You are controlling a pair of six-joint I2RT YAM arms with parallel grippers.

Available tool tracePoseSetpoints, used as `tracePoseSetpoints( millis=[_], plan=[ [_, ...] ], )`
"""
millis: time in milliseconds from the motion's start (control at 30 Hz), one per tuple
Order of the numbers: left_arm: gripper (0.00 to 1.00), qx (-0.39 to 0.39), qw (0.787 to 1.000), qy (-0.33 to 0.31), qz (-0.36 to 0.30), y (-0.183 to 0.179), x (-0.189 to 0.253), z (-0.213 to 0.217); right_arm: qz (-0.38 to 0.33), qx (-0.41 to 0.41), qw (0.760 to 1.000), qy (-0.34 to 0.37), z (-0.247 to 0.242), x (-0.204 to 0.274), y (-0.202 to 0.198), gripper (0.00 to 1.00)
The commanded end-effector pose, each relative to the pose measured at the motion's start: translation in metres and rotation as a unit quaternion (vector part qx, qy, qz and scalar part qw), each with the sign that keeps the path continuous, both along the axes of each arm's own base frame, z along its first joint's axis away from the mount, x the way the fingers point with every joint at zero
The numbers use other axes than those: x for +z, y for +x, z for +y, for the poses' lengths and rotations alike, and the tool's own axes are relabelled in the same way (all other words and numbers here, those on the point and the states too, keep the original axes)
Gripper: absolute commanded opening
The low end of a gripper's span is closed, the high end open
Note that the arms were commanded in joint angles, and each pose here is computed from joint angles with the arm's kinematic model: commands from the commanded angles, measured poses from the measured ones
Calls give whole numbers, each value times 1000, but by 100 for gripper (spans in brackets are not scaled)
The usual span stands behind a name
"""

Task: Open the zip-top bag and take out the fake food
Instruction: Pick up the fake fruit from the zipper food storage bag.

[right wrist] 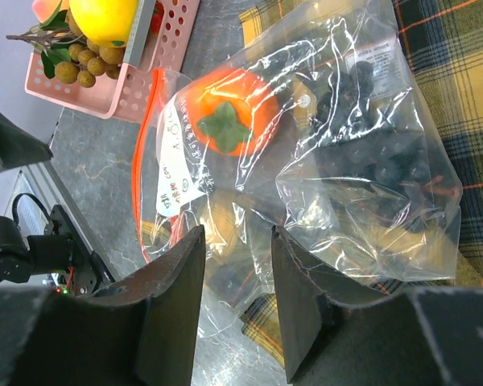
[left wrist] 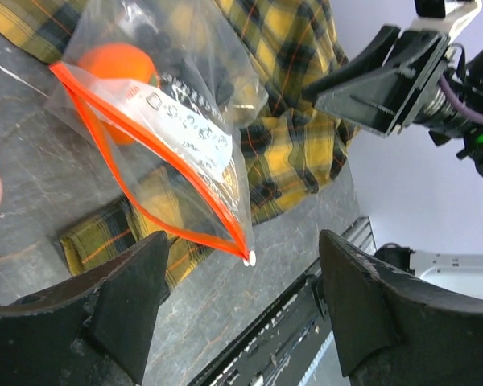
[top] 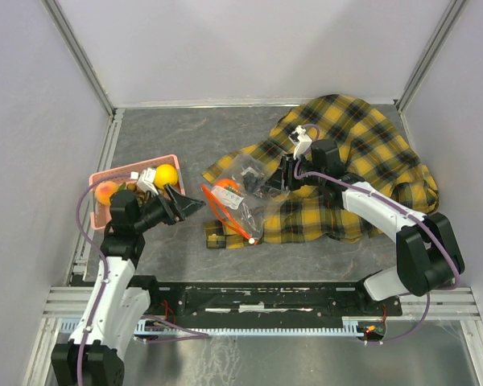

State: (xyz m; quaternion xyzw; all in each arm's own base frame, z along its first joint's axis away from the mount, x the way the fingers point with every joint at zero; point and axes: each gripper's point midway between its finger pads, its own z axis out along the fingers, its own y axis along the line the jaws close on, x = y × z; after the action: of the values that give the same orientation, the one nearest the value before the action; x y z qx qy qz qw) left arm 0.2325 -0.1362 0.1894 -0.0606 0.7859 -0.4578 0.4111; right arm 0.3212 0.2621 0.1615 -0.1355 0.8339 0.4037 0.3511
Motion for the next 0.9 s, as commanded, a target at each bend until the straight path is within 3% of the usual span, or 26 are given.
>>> tracePoseSetpoints(
  millis=[0, 200, 667, 867],
  plan=[
    [77, 0, 1000, -10, 0, -2, 0, -9, -31, 5, 999, 24, 5, 22, 2, 46],
    [63, -10, 1000, -8, 26, -7, -17, -22, -31, 4, 999, 24, 4, 22, 2, 47],
    [52, -31, 997, 19, 64, -7, -54, -53, -33, 4, 999, 24, 4, 23, 1, 47],
    [38, -38, 996, 33, 78, -3, -66, -63, -35, 5, 999, 23, 4, 24, 1, 47]
  ],
)
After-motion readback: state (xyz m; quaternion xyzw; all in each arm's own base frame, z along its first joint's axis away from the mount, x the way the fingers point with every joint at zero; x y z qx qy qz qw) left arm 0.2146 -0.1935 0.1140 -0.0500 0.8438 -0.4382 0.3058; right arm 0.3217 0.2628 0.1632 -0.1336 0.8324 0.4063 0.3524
